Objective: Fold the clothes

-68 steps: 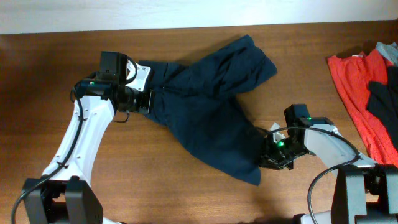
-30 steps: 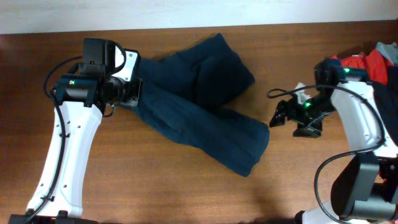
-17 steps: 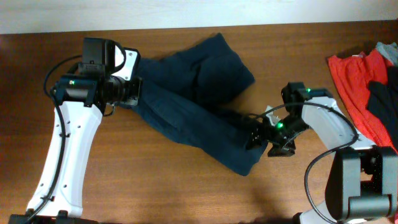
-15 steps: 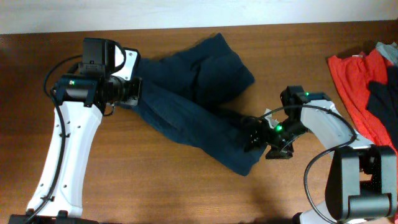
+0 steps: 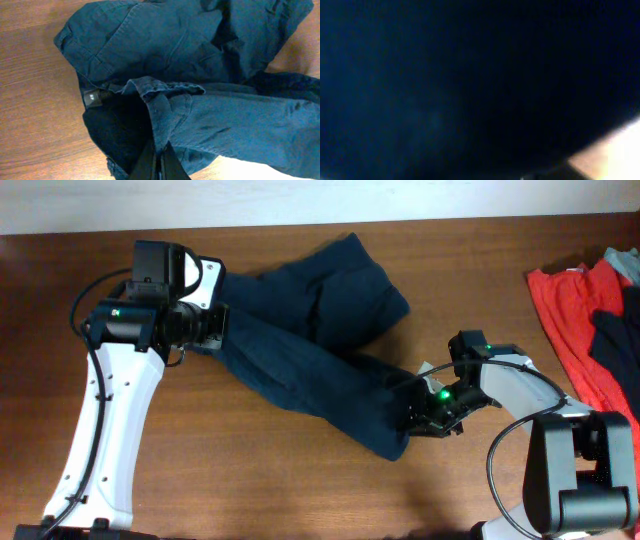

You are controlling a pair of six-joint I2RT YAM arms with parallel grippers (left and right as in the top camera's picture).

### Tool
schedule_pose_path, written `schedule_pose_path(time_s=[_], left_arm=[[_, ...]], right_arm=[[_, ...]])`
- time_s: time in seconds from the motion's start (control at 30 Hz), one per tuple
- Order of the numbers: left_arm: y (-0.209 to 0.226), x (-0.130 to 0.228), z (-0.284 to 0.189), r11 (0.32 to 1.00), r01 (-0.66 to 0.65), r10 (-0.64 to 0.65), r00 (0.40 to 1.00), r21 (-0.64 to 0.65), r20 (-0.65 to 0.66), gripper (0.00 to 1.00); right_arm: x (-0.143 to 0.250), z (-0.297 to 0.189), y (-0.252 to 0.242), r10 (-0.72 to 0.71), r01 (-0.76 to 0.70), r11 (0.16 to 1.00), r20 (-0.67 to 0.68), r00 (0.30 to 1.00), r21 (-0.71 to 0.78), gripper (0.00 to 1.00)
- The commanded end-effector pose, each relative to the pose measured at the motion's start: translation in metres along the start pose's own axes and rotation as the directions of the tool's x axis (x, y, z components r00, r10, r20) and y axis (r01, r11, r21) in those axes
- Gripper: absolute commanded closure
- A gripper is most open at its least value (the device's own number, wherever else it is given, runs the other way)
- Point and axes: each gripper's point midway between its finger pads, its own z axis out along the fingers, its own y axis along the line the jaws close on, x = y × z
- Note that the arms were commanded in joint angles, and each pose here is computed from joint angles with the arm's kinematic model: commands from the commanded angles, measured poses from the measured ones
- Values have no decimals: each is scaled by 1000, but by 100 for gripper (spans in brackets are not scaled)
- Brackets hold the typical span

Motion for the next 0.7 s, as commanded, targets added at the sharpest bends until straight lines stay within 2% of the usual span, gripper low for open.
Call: schedule_pose_path(time_s=[0.0, 0.23, 0.4, 0.5, 0.67], left_arm=[[4, -6, -6, 1000, 5, -5, 1000, -14, 25, 100], [5, -8, -7, 1000, -11, 12, 999, -19, 30, 99], [5, -21, -20, 1000, -18, 20, 997, -24, 73, 100], [4, -32, -37, 999, -22, 26, 992, -30, 121, 100], [3, -37, -54, 999, -26, 31, 987, -36, 159, 99]], right_arm=[[-1, -7, 6, -44, 44, 999, 38, 998, 2, 81], [2, -32, 8, -77, 70, 995, 108, 991, 69, 95], [0, -84, 6, -100, 55, 980, 232, 968, 193, 96], [-4, -136, 19, -167, 66, 963, 384, 908, 262, 96], [-6, -177, 33, -243, 74, 940, 500, 831, 334, 96]])
